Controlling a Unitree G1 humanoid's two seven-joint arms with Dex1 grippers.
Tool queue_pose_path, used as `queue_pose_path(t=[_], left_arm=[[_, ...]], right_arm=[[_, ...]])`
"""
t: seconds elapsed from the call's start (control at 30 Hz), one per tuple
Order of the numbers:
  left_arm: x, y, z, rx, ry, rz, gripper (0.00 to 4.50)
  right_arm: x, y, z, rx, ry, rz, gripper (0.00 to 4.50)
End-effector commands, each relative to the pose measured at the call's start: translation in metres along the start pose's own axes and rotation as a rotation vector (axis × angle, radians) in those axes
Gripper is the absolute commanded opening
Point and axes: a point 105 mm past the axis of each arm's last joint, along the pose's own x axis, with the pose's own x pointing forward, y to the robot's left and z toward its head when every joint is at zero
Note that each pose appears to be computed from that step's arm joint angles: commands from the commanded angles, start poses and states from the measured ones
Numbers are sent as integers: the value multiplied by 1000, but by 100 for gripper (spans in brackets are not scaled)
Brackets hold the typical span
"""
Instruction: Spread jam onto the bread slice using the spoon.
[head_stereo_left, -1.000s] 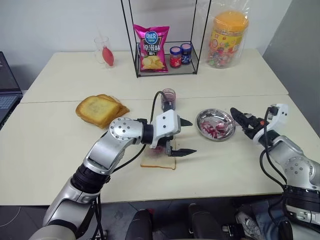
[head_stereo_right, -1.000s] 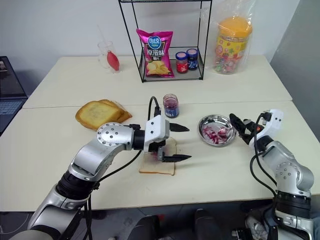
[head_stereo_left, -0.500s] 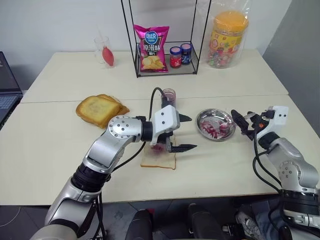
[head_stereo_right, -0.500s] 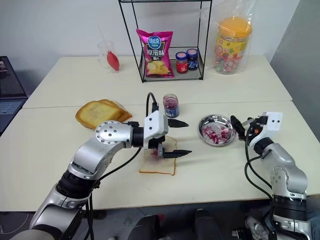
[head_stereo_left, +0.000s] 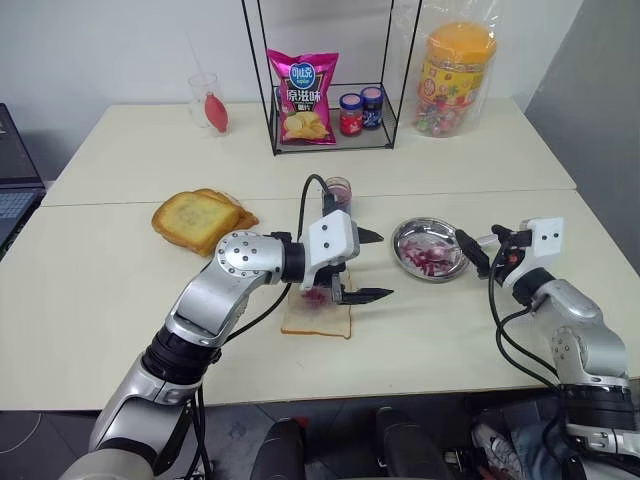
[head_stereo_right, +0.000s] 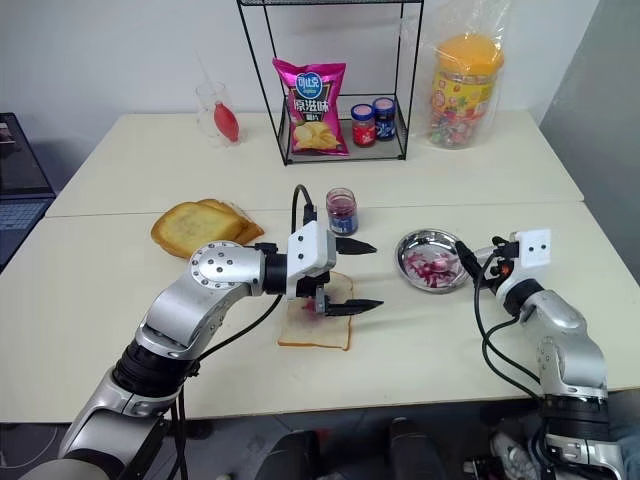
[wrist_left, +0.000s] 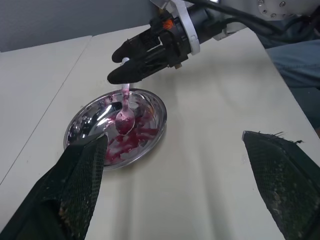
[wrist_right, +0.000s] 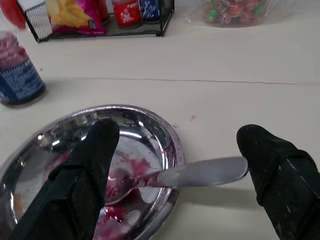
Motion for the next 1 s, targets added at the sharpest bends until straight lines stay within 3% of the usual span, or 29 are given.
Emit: queue_pose_path(t=[0.03, 0.2, 0.3, 0.47, 0.67, 0.8, 1.0], left_arm=[[-5, 8, 11, 42, -29, 44, 450], [-17, 22, 15, 26, -51, 133, 450], [-42, 34, 14, 11, -23, 212, 450], [-99, 31, -19, -14, 191, 252, 450], [-138, 38, -36, 14, 319, 381, 450], [-183, 0, -51, -163, 381, 393, 450], [-196, -29, -59, -186, 441, 337, 450]], right_arm=[[-1, -13, 28, 91, -104, -61, 419], [-4, -14, 46, 17, -158, -63, 419], [-12, 6, 65, -73, -178, 57, 419], [-38, 47, 63, -248, -69, 313, 435], [-61, 61, 56, -331, 53, 466, 435], [-100, 72, 47, -441, 279, 698, 435], [-114, 73, 44, -480, 350, 793, 435]])
